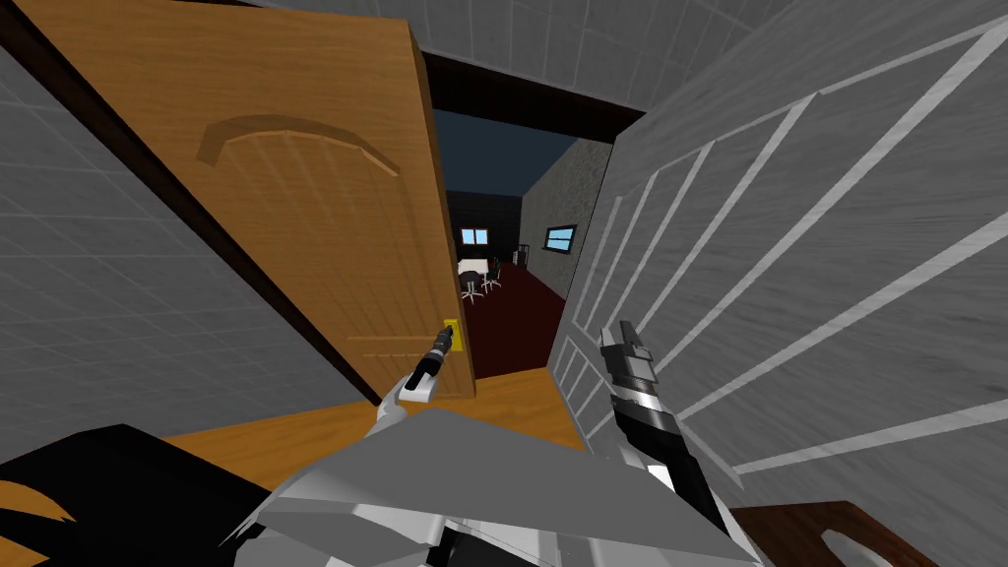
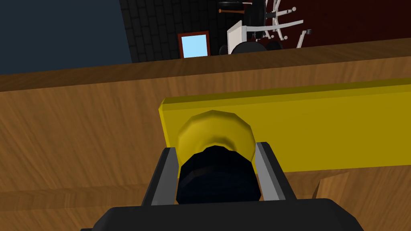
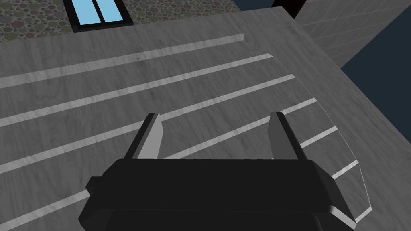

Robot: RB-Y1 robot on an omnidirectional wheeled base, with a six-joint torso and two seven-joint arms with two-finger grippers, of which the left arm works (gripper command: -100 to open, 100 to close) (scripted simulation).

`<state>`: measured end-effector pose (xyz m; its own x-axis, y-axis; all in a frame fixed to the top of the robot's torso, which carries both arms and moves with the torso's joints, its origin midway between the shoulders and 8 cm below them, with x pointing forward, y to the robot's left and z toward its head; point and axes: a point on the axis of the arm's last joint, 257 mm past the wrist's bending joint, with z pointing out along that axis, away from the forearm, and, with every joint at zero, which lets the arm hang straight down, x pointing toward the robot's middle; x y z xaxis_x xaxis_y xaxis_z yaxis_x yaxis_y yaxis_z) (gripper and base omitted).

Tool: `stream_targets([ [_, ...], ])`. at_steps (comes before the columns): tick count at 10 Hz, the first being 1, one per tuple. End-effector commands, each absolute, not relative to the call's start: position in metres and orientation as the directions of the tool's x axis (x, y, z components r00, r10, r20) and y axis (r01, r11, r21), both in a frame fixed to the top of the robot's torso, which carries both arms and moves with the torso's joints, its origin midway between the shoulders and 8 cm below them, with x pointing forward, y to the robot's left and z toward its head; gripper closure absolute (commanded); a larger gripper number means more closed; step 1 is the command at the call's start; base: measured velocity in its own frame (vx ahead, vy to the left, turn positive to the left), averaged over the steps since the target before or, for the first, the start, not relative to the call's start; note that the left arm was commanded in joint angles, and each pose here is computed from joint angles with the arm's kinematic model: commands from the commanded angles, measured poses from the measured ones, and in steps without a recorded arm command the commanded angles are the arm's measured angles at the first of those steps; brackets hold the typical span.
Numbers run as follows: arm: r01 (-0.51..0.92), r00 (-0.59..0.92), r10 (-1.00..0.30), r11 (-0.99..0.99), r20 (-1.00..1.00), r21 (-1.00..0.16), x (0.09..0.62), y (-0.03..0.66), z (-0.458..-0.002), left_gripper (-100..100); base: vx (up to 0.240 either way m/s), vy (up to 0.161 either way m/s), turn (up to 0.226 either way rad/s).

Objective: Pull the door open

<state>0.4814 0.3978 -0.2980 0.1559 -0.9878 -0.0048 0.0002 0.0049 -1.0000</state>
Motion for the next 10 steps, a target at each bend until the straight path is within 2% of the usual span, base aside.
stream_targets([
  [1, 0.002, 0.146, -0.989, 0.003, -0.003, -1.000, 0.480, 0.399, -0.296, 100, -0.199, 0.042, -0.131],
  [4, 0.000, 0.127, -0.992, 0.000, 0.000, -1.000, 0.479, 0.398, -0.296, 100, -0.198, 0.055, -0.108],
  [6, -0.004, 0.111, -0.994, -0.002, 0.001, -1.000, 0.476, 0.393, -0.299, 100, -0.114, 0.021, -0.075],
  [10, 0.000, 0.063, -0.998, 0.001, -0.001, -1.000, 0.465, 0.388, -0.297, 100, -0.257, 0.085, -0.151],
])
